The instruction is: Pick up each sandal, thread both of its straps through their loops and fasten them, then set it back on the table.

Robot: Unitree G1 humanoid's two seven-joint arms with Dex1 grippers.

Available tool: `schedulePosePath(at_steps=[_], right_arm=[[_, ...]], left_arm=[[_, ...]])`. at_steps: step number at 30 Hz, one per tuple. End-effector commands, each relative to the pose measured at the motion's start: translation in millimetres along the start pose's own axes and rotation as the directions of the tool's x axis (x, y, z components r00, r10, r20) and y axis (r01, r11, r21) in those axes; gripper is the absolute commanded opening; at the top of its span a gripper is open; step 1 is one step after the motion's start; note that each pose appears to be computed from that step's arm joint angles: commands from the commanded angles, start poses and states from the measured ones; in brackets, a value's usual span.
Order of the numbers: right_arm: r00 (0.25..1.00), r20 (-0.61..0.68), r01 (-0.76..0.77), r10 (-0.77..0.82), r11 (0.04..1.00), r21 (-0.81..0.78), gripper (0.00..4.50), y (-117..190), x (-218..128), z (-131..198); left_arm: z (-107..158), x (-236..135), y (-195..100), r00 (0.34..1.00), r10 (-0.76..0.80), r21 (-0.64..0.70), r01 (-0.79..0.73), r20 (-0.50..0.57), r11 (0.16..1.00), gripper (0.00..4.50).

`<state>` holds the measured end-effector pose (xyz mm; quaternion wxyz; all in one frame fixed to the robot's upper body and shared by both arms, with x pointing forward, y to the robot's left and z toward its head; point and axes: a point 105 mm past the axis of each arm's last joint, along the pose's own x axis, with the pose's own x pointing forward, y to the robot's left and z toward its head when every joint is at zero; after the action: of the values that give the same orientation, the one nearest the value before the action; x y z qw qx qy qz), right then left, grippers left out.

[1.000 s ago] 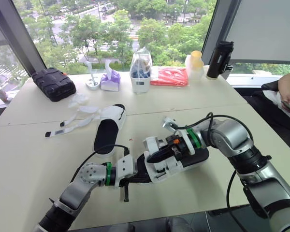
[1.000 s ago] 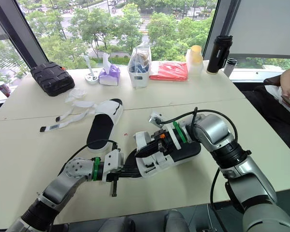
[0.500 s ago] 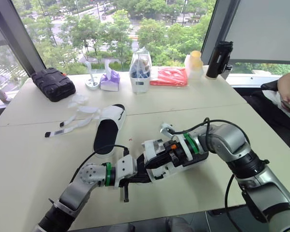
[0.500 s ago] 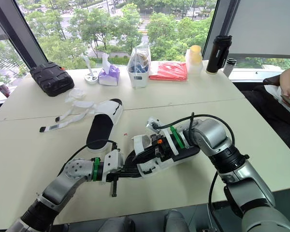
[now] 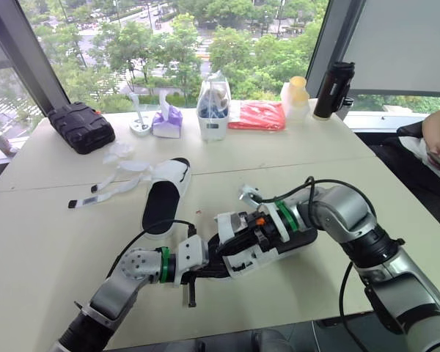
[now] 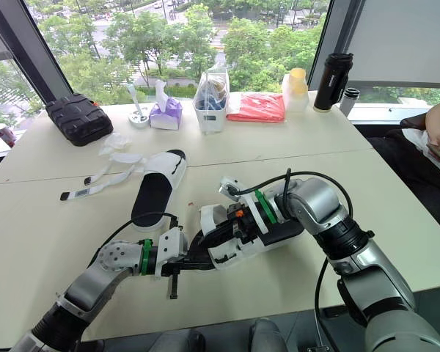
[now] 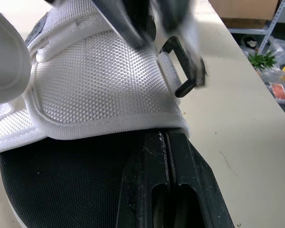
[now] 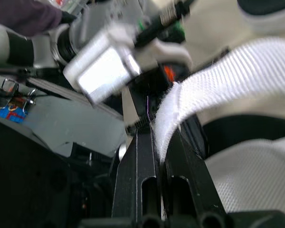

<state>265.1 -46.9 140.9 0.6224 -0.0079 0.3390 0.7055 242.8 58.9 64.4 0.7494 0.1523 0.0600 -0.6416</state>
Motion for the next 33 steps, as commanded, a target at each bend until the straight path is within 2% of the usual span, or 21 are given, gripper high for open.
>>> schedulePosePath(at_steps=[1, 9, 22, 33], right_arm=[[1.0, -0.003, 0.02, -0.02, 1.0, -0.017, 0.03, -4.4, -5.7, -1.1], [0.999, 0.021, 0.028, -0.027, 0.998, -0.052, 0.03, -6.5, -10.2, 15.3], [1.0, -0.001, 0.027, -0.027, 0.999, -0.043, 0.03, -10.1, -9.5, 9.2], [0.999, -0.03, -0.019, 0.018, 0.999, -0.034, 0.03, 3.3, -6.8, 3.6]], left_arm=[[-27.9, 3.1, -11.9, 0.994, -0.028, -0.08, 0.02, -0.102, 0.997, 0.0], [-27.7, 3.4, -12.5, 0.994, -0.031, -0.078, 0.023, -0.101, 0.997, 0.0], [-27.2, 3.6, -11.6, 0.995, -0.021, -0.083, 0.013, -0.099, 0.996, 0.0], [-27.2, 4.4, -10.4, 0.995, -0.02, -0.083, 0.012, -0.097, 0.996, 0.0]])
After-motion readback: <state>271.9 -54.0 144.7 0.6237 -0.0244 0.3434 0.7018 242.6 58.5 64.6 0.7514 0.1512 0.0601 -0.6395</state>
